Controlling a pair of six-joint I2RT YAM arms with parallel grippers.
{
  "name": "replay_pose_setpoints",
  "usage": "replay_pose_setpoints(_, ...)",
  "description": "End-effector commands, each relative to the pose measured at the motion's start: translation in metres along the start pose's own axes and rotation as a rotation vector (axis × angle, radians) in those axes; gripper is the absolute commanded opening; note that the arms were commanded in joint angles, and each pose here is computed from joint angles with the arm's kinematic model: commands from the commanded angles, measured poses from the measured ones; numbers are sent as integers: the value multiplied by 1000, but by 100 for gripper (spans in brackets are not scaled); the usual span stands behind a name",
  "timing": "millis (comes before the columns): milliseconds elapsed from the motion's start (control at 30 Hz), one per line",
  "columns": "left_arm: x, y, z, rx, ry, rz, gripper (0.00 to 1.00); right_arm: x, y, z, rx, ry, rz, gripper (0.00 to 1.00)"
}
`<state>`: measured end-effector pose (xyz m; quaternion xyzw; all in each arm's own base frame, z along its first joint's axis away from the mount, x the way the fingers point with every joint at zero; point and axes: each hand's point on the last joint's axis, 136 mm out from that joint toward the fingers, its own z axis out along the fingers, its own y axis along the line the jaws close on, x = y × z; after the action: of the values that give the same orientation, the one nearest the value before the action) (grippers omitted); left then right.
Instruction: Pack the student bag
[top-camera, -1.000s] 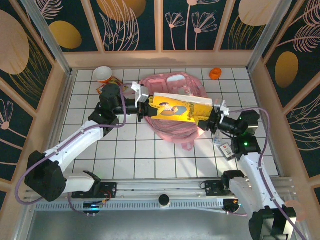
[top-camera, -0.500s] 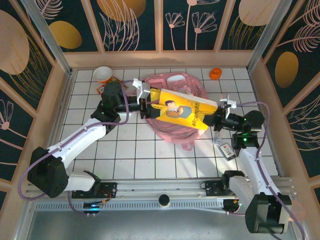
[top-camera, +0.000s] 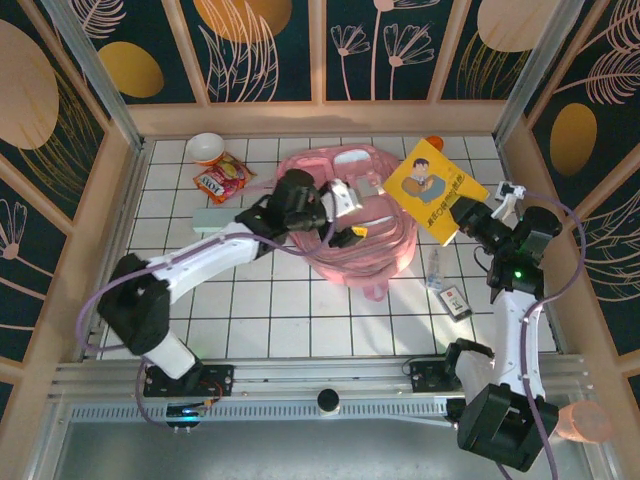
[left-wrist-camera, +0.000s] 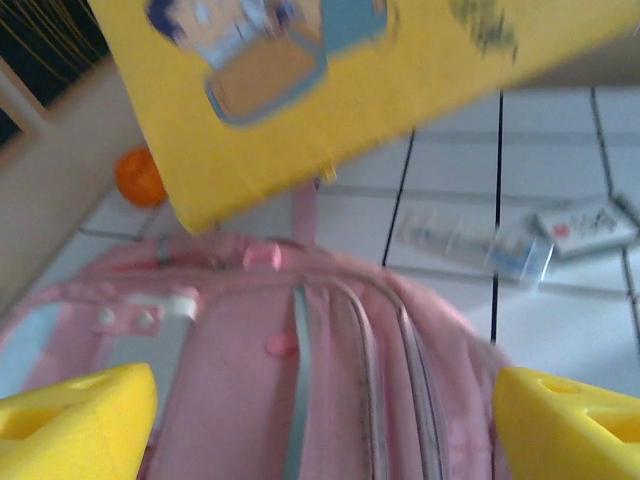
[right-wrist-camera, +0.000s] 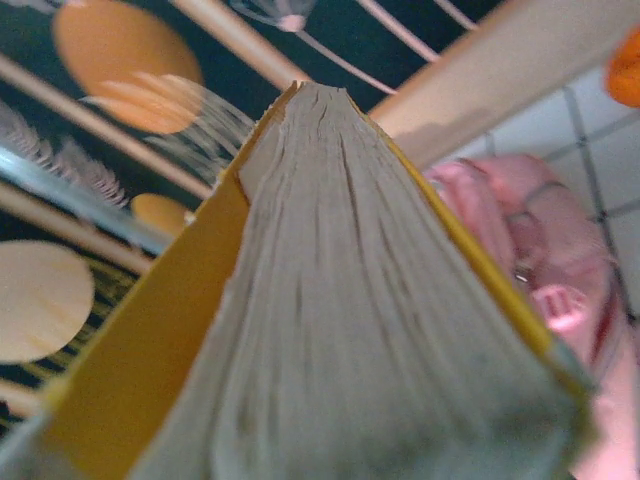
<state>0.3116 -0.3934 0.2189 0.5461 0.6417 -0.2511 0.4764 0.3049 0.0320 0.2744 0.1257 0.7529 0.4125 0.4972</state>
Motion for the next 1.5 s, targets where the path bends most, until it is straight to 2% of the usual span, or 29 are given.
replay_pose_setpoints(0,40,1,25,-23,144,98,86,-3,-4,-11,78,-51,43,0)
replay_pose_setpoints(167,68,1,53,1,211,89,88,8,-7,-12,85,-12,64,0)
replay_pose_setpoints(300,78,8,64,-40,218,74,89,10,-7,-12,87,-1,62,0)
replay_pose_setpoints(467,84,20,70,-104,225,40,89,11,-6,-12,78,3,56,0)
replay_pose_setpoints(600,91,19,74,-105,235,29,86,14,-6,-11,72,14,59,0)
replay_pose_setpoints(867,120,15,77,-97,318,81,84,17,-7,-11,74,26,68,0)
replay_pose_setpoints(933,122,21,76,-136,326,87,72,17,-10,-12,96,26,79,0)
replay_pose_setpoints(1000,116,28,72,-173,316,79,47,16,-13,-14,130,26,87,0)
replay_pose_setpoints(1067,103,32,65,-204,282,50,17,15,-14,-15,152,28,78,0)
replay_pose_setpoints(1100,96,33,61,-213,264,33,6,15,-14,-16,159,29,74,0)
replay_pose_setpoints(1133,89,32,55,-215,247,11,0,15,-14,-16,163,30,71,0)
replay_pose_setpoints(1367,57,18,10,-222,130,-208,0,20,-6,-8,136,102,62,0)
replay_pose_setpoints(1467,59,11,-5,-229,114,-286,0,16,-5,-6,150,89,66,0)
